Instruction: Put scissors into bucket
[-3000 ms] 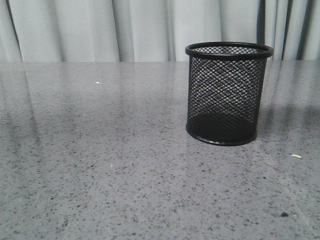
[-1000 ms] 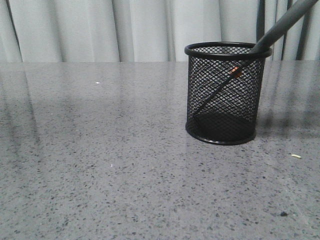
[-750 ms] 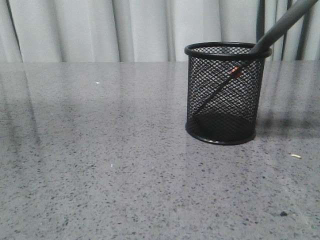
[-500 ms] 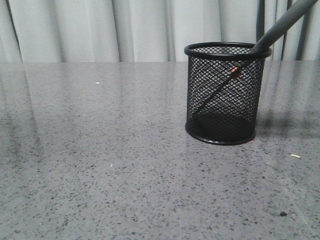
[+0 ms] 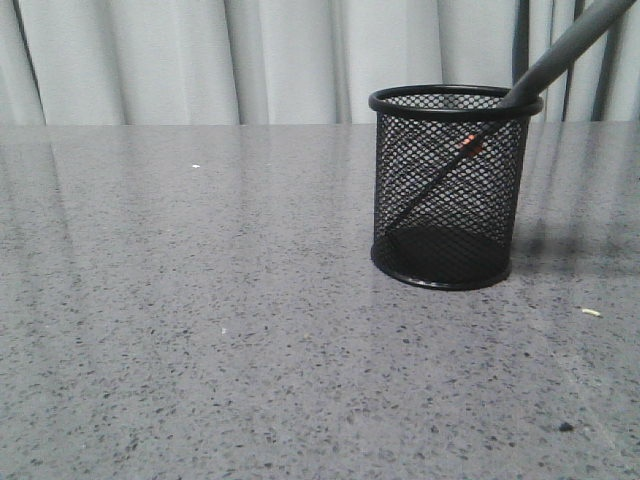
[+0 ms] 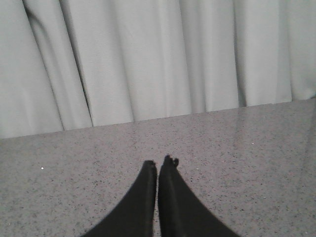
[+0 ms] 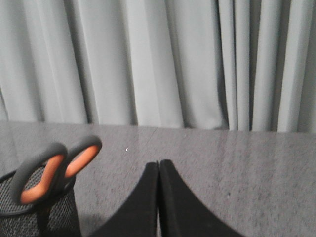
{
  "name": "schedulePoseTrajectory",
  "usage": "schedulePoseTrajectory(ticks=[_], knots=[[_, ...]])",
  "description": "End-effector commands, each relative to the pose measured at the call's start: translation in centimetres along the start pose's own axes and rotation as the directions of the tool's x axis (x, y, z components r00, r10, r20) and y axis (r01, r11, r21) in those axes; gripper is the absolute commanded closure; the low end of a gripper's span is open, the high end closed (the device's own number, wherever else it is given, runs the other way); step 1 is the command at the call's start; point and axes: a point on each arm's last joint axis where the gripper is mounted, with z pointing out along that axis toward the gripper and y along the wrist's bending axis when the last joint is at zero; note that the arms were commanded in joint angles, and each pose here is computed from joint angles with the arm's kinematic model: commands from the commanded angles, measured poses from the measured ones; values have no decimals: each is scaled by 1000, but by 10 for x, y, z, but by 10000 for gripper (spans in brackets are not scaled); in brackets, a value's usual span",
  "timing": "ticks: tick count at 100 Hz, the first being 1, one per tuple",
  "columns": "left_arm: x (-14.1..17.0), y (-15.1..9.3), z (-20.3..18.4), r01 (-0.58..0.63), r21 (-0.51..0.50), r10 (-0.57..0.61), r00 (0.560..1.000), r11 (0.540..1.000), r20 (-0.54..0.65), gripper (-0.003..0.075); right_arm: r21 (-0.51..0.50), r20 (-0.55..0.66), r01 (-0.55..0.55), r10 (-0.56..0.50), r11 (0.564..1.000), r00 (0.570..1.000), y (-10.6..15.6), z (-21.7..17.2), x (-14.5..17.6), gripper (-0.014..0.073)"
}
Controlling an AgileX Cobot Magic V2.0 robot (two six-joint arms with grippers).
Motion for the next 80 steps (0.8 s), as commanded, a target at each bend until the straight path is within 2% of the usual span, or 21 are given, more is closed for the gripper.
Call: schedulePoseTrajectory(ticks=[1,80], knots=[[-8,4,-3,65,-41,-62,995,997,75,740,41,145,-5,-1,999,989,-4,-1,-19,661],[-4,4,-2,86,-39,-83,994,996,67,740,41,145,-5,-1,999,989,-4,-1,-19,661]])
